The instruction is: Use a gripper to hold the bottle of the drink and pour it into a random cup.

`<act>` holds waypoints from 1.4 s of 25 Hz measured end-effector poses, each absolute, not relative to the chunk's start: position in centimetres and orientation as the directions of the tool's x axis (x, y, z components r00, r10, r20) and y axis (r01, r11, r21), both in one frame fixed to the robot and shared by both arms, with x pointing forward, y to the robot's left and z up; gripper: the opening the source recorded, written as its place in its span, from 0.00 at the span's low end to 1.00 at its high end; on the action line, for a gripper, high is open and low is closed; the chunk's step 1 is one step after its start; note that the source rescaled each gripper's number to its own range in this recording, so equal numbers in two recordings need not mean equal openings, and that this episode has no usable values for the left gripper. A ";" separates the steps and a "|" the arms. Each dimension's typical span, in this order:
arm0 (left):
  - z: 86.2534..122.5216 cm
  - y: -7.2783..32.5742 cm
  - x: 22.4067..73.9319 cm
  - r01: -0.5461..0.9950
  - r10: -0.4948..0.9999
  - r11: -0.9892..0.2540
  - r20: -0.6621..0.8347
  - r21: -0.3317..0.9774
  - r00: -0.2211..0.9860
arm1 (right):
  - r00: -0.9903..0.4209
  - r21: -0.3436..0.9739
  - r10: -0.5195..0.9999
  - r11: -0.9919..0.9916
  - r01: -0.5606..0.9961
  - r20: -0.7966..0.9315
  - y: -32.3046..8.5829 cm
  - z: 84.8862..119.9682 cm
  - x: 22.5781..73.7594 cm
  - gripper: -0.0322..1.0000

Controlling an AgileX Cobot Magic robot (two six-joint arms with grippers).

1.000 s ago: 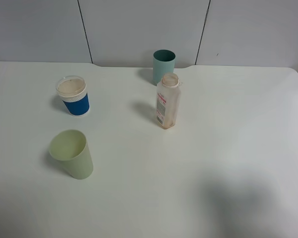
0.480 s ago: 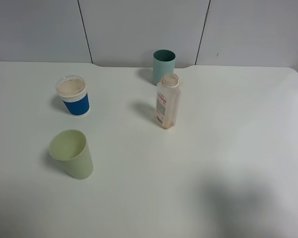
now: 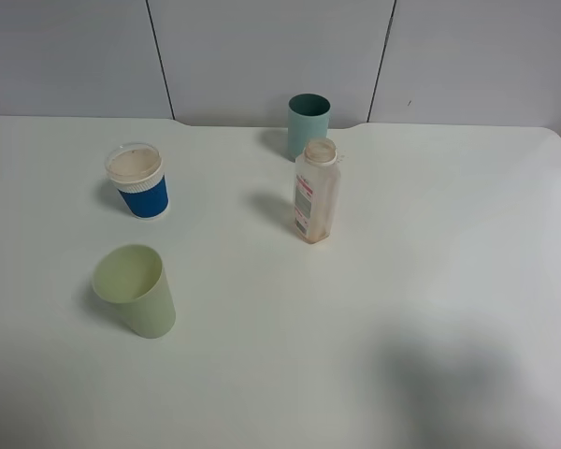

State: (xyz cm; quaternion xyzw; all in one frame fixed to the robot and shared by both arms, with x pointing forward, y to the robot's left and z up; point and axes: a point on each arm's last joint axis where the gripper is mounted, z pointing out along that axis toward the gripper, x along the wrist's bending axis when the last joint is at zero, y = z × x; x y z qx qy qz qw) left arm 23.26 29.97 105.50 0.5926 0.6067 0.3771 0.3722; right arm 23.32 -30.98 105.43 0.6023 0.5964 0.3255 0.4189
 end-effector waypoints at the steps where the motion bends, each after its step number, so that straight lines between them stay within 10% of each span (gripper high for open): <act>1: 105.5 30.0 23.3 0.438 1.000 0.013 -0.005 0.899 -0.021 | 0.077 0.893 0.991 0.062 0.446 -0.108 -31.0 105.4 23.3 0.92; 35: 105.5 30.0 23.3 0.438 1.000 0.013 -0.004 0.899 -0.021 | 0.077 0.893 0.991 0.062 0.446 -0.108 -31.0 105.4 23.3 0.92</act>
